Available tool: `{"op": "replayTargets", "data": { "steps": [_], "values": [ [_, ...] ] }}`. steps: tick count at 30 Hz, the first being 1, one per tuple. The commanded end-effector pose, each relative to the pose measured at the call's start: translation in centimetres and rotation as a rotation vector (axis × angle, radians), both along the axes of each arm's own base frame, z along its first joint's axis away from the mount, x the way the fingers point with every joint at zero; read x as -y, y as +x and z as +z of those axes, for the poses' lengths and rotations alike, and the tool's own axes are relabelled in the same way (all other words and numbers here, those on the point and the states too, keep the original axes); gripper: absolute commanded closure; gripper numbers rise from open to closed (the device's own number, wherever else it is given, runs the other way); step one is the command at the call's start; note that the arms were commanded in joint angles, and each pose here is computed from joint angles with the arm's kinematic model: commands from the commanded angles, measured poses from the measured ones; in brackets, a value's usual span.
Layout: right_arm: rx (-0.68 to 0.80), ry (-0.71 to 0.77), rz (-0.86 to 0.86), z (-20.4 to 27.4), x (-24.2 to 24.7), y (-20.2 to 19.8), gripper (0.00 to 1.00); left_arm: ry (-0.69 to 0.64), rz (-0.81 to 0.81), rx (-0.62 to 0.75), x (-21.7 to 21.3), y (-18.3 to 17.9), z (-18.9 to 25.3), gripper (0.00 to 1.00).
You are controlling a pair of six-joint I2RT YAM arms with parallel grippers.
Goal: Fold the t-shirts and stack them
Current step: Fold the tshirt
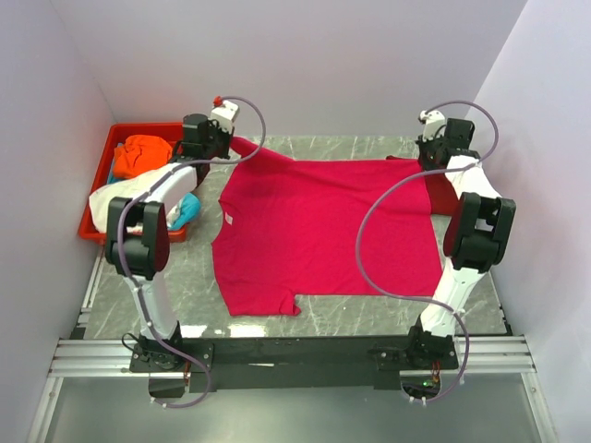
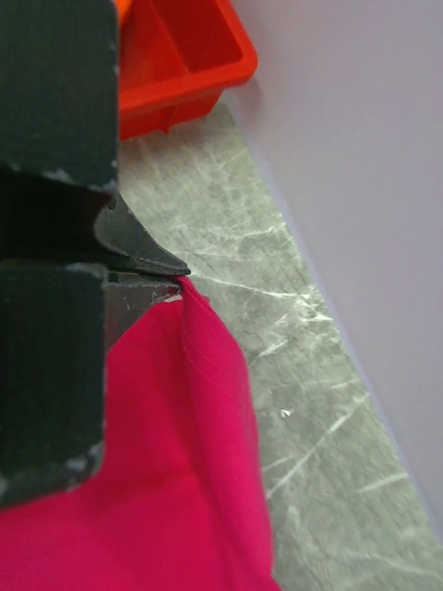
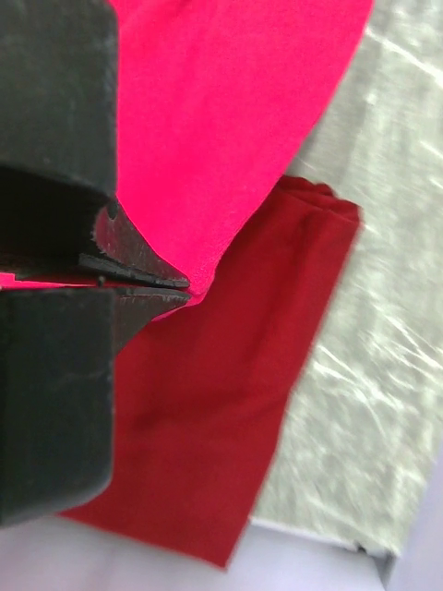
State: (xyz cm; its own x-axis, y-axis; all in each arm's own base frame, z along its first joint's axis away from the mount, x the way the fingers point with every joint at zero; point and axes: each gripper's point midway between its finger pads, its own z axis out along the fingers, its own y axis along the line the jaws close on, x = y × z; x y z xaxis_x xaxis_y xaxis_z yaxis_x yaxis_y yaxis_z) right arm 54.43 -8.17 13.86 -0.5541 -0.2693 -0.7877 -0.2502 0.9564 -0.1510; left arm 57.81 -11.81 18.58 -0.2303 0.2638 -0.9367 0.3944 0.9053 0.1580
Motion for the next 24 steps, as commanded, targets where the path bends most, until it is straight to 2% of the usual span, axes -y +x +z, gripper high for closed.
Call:
{"op": "replayTargets", "data": {
  "steps": [1, 10, 24],
  "values": [
    [0.103, -0.010, 0.032, 4.1, -0.4, -0.3, 1.00, -0.029, -0.031, 0.150, 0.0, -1.1, 6.2, 1.00],
    [0.119, -0.010, 0.040, 4.6, -0.7, -1.9, 1.00, -0.063, -0.060, 0.115, 0.2, -4.5, 5.8, 1.00],
    [0.178, 0.009, 0.000, 5.3, 1.4, -4.7, 1.00, -0.072, -0.055, 0.076, 0.1, -5.6, 5.1, 1.00]
  ]
}}
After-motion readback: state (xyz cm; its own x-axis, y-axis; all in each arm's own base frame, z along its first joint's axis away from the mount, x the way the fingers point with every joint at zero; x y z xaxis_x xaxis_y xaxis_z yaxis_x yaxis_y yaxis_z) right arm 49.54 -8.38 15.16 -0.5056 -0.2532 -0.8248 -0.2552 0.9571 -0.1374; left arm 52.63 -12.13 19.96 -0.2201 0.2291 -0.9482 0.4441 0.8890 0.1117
